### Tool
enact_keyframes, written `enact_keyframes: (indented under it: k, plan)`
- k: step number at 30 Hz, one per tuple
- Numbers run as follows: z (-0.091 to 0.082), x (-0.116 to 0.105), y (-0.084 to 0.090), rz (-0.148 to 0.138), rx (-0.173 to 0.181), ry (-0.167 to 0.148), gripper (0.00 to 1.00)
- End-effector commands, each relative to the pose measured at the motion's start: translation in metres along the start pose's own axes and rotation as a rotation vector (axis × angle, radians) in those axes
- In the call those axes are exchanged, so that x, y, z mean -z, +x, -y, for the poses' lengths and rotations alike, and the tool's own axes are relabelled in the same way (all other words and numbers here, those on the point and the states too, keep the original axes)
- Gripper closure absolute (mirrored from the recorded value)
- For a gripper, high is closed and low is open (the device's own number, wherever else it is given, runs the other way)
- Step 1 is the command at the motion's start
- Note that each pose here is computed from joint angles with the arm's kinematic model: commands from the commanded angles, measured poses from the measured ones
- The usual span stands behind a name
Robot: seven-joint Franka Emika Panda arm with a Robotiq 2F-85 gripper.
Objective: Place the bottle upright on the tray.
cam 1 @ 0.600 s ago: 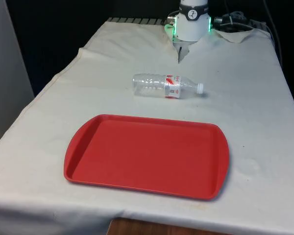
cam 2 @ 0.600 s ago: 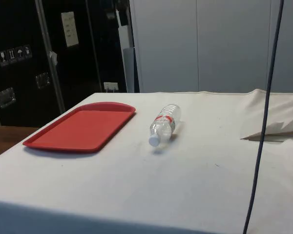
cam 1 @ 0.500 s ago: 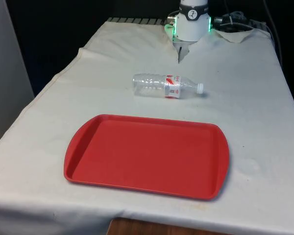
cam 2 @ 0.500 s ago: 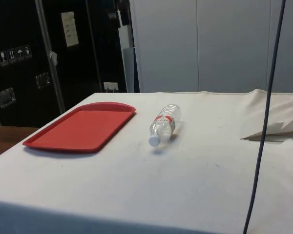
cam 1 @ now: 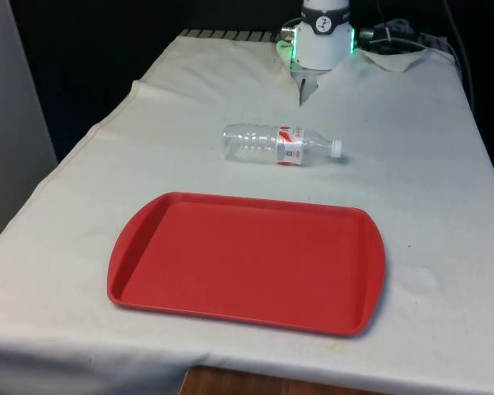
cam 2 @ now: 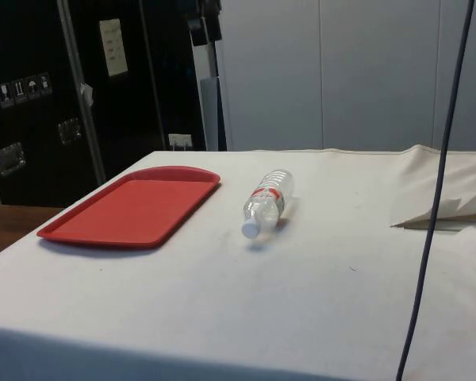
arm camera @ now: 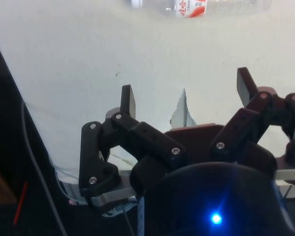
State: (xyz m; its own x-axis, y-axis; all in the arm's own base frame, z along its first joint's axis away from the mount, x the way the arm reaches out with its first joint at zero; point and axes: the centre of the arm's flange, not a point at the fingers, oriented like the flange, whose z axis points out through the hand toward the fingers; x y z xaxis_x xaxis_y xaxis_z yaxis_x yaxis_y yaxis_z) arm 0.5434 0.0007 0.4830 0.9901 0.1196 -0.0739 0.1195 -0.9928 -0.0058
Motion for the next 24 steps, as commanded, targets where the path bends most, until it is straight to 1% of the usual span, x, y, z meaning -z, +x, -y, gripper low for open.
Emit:
enact_keyframes:
  k: [1,6,7,8,14,15,16,22,23,24]
  plan:
    - [0.0,0.0,-0.003,-0.011,0.002,-0.004,0.0]
    - [0.002,-0.001,-0.012,-0.011,0.004,0.0,0.0]
    - [0.001,-0.002,-0.009,0.002,0.002,0.003,0.0]
    - [0.002,-0.001,-0.013,-0.011,0.005,0.001,0.0]
    - [0.003,-0.003,-0.023,-0.013,0.009,0.002,0.0]
    - [0.003,-0.004,-0.022,-0.002,0.007,0.007,0.0]
    - [0.003,-0.003,-0.024,-0.014,0.009,0.002,0.0]
    - [0.006,-0.007,-0.033,-0.018,0.014,0.002,0.0]
    - [0.005,-0.008,-0.032,-0.007,0.013,0.01,0.0]
    - [0.006,-0.008,-0.033,-0.019,0.014,0.002,0.0]
